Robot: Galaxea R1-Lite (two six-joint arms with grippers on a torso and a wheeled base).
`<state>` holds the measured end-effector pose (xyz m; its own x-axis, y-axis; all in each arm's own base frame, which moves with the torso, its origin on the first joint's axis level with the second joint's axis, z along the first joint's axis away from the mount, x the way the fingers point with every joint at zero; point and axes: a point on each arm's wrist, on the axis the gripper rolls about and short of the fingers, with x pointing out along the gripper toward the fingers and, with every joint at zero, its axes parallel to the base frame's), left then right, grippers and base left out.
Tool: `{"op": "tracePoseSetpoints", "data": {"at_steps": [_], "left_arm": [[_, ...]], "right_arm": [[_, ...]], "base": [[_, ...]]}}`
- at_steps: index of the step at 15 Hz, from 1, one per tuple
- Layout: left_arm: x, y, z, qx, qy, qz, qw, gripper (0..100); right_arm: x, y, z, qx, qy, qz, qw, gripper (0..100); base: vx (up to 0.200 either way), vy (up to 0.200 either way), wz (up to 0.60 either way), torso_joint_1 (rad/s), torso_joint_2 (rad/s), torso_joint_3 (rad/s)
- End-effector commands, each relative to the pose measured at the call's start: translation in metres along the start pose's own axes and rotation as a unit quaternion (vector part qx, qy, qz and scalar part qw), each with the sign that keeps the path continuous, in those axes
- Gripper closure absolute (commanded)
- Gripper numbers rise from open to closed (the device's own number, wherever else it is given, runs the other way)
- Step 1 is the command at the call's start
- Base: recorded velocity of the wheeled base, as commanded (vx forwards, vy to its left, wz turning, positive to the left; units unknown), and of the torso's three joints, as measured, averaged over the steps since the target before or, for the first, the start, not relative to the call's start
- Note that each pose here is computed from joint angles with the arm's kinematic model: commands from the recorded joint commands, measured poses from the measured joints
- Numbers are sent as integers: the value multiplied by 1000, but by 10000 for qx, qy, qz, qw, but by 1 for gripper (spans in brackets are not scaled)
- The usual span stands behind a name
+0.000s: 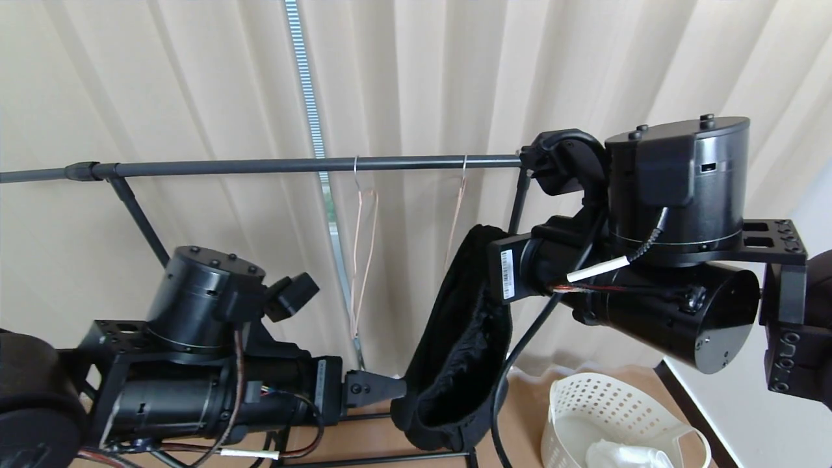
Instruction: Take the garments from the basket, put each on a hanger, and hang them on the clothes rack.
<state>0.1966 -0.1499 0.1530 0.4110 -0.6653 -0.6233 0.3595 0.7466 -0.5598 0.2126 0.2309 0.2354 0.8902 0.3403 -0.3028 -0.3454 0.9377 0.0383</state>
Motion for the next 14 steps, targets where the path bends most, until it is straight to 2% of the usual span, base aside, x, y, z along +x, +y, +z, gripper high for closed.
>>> {"op": "tracePoseSetpoints", "data": {"at_steps": [1, 4, 5, 9, 11, 13, 14], "left_arm": [[34, 0, -5, 48, 275, 407, 9988, 0], [57, -4, -9, -125, 163, 567, 9982, 0], [67, -1, -10, -194, 92, 747, 9970, 0], [92, 4, -15, -141, -84, 1072, 9941, 0], [95, 6, -19, -131, -43, 1148, 9933, 0], [96, 0, -34, 16, 152, 1143, 9933, 0], [94, -1, -42, 96, 203, 1225, 9922, 100]], "right_arm": [[6, 8, 4, 91, -49, 67, 9999, 100], [5, 17, 16, 291, -228, 198, 9991, 100], [5, 19, 17, 318, -246, 225, 9989, 100], [-1, 21, 18, 514, -285, 261, 9979, 100], [-12, 16, 24, 610, -396, 229, 9971, 100], [-15, 11, 25, 674, -441, 157, 9966, 100], [-15, 3, 28, 795, -484, 35, 9956, 100]], "base": [[0, 0, 0, 0, 0, 0], [0, 0, 0, 0, 0, 0], [0, 0, 0, 0, 0, 0], [0, 0, 0, 0, 0, 0], [0, 0, 0, 0, 0, 0], [0, 0, 0, 0, 0, 0], [0, 0, 0, 0, 0, 0]]}}
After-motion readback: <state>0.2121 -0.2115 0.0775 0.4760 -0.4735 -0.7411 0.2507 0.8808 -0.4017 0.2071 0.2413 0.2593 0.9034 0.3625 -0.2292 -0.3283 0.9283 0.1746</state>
